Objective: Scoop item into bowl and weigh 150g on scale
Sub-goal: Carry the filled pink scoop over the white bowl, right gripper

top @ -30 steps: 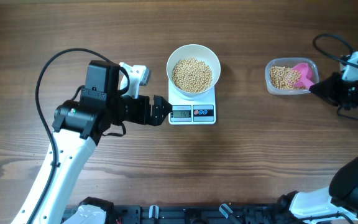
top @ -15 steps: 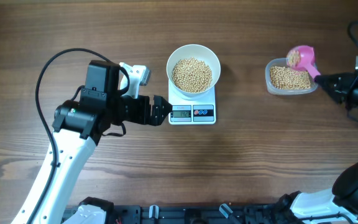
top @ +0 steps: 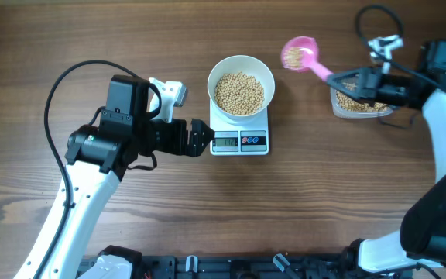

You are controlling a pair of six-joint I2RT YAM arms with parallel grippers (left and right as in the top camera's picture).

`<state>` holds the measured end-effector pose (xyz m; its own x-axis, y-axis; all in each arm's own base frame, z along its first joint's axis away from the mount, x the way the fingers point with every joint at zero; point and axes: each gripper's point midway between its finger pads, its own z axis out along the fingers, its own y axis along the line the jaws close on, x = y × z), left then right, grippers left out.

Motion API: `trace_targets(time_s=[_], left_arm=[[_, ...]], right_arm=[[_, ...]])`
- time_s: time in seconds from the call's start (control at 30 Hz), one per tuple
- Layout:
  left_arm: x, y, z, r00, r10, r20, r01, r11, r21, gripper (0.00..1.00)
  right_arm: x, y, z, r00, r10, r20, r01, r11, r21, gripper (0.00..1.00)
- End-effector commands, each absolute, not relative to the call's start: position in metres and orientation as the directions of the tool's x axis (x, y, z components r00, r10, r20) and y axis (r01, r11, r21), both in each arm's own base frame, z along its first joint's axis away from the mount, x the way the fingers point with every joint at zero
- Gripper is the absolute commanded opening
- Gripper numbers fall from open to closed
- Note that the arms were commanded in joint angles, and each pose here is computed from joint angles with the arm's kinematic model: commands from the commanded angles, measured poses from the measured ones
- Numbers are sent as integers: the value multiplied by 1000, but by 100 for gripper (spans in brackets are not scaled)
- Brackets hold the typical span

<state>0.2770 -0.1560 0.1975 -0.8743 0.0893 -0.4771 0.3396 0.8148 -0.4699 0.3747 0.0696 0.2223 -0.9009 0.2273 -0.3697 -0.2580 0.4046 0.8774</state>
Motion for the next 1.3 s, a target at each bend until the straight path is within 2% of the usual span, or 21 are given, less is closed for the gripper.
trace_targets(time_s=[0.0,0.03,0.13,0.27,0.4,0.57,0.6,0.67,1.1,1.27], left_arm=[[282,-154,205,-863,81,-499,345,816,-464,100],[282,-154,205,-863,81,-499,345,816,-464,100],[282,-154,205,-863,81,-499,345,816,-464,100],[282,-154,205,-863,81,-499,345,816,-464,100],[282,-154,205,-863,81,-499,345,816,-464,100],[282,-154,205,-863,81,-499,345,816,-464,100],[282,-154,205,-863,81,-499,345,816,-464,100],[282,-154,205,-863,81,-499,345,816,-464,100],[282,-154,205,-863,81,-499,345,816,-464,100],[282,-154,205,-863,81,-499,345,816,-464,100]], right_arm=[[380,98,240,-896,191,-400,-317,354,880,4],[382,104,240,-892,180,-415,-332,362,871,4],[392,116,224,-882,147,-448,-334,475,814,4],[389,137,213,-862,55,-504,-403,530,746,4],[394,144,192,-856,3,-517,-388,658,645,4],[392,161,201,-807,-79,-585,-466,693,549,4],[398,160,214,-766,-95,-635,-479,743,467,4],[402,155,215,-740,-118,-662,-480,783,396,4],[391,178,207,-665,-297,-685,-590,771,239,4],[389,179,214,-669,-276,-690,-579,776,251,4]])
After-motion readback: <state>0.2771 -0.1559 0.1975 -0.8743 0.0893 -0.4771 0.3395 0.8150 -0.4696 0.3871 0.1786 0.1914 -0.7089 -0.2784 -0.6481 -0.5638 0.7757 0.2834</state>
